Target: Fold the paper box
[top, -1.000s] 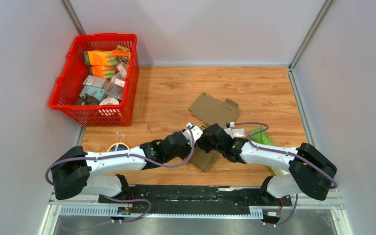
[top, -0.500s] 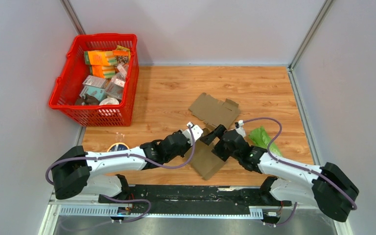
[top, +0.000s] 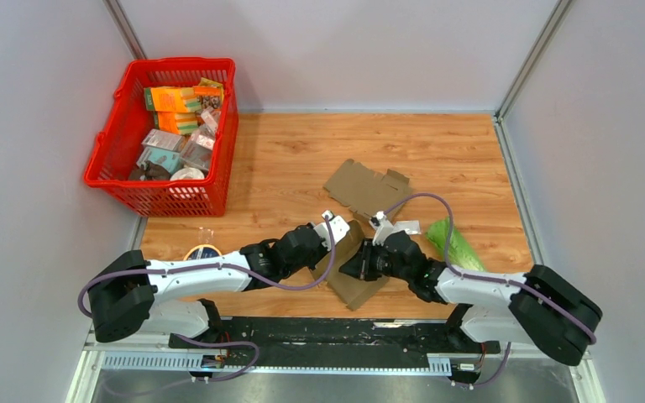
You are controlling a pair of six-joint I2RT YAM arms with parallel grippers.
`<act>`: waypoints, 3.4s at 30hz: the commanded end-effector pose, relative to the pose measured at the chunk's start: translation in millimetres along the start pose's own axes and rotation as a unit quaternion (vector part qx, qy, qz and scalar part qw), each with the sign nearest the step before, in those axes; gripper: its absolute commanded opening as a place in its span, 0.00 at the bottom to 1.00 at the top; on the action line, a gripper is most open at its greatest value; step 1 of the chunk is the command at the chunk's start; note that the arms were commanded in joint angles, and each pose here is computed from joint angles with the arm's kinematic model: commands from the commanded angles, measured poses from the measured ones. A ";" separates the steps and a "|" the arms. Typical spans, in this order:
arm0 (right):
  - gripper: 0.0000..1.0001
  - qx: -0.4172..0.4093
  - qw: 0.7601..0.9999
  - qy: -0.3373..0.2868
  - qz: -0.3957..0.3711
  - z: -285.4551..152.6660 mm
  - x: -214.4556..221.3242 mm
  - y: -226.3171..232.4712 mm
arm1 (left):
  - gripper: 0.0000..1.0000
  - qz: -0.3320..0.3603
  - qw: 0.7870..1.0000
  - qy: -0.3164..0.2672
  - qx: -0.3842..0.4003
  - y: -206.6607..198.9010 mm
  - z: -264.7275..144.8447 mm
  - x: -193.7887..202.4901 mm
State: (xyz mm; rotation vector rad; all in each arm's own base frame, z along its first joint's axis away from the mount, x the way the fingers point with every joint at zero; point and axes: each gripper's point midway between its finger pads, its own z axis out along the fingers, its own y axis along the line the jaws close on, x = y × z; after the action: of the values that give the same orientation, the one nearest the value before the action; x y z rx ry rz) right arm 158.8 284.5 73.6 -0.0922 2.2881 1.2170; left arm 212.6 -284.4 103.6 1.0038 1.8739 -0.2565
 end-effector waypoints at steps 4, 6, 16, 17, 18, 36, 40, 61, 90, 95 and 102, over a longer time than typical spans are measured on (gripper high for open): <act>0.00 -0.093 0.994 0.021 -0.049 17.6 12.6 36.4 | 0.00 -0.018 0.998 -0.047 -0.023 9.9 -3.1 -31.6; 0.00 -0.093 0.994 0.033 -0.040 23.0 24.8 35.6 | 0.00 -0.017 0.998 -0.047 -0.031 12.7 -2.3 -31.9; 0.00 -0.045 0.996 0.063 -0.036 44.7 66.1 4.4 | 0.00 0.004 0.998 -0.049 -0.026 12.5 -1.2 -34.8; 0.00 -0.052 0.996 0.067 -0.033 46.0 68.1 6.2 | 0.00 0.008 0.999 -0.049 -0.020 11.0 -1.4 -32.5; 0.00 -0.066 0.995 0.069 -0.034 43.9 69.1 10.7 | 0.00 0.010 0.999 -0.050 -0.018 10.2 -2.0 -32.4; 0.00 -0.017 0.991 0.050 -0.121 27.9 26.6 12.4 | 0.00 0.050 0.996 -0.072 0.002 8.1 -10.5 -32.9; 0.00 -0.010 0.992 0.056 -0.110 36.8 34.4 2.1 | 0.00 0.060 0.995 -0.076 0.007 6.9 -9.6 -34.2; 0.00 -0.022 0.995 0.037 -0.086 40.6 43.6 25.3 | 0.00 0.088 0.993 -0.085 0.002 9.5 -11.5 -20.9; 0.52 0.111 0.992 0.061 0.024 -16.3 18.7 -11.6 | 0.00 0.139 0.988 -0.070 0.012 8.8 -13.0 -1.7; 0.90 0.098 0.969 -0.044 0.222 -44.7 -43.8 18.6 | 0.00 0.140 0.987 -0.078 0.014 8.5 -16.1 -5.6; 0.70 0.158 0.929 -0.062 0.329 -36.3 -95.7 42.6 | 0.00 0.147 0.986 -0.076 0.020 7.2 -16.4 -6.4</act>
State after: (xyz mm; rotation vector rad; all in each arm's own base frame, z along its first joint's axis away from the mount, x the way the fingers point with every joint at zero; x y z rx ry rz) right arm 197.7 256.2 162.6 0.6228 2.3829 1.1282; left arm 208.9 -271.0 110.5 1.2238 1.6055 -0.1798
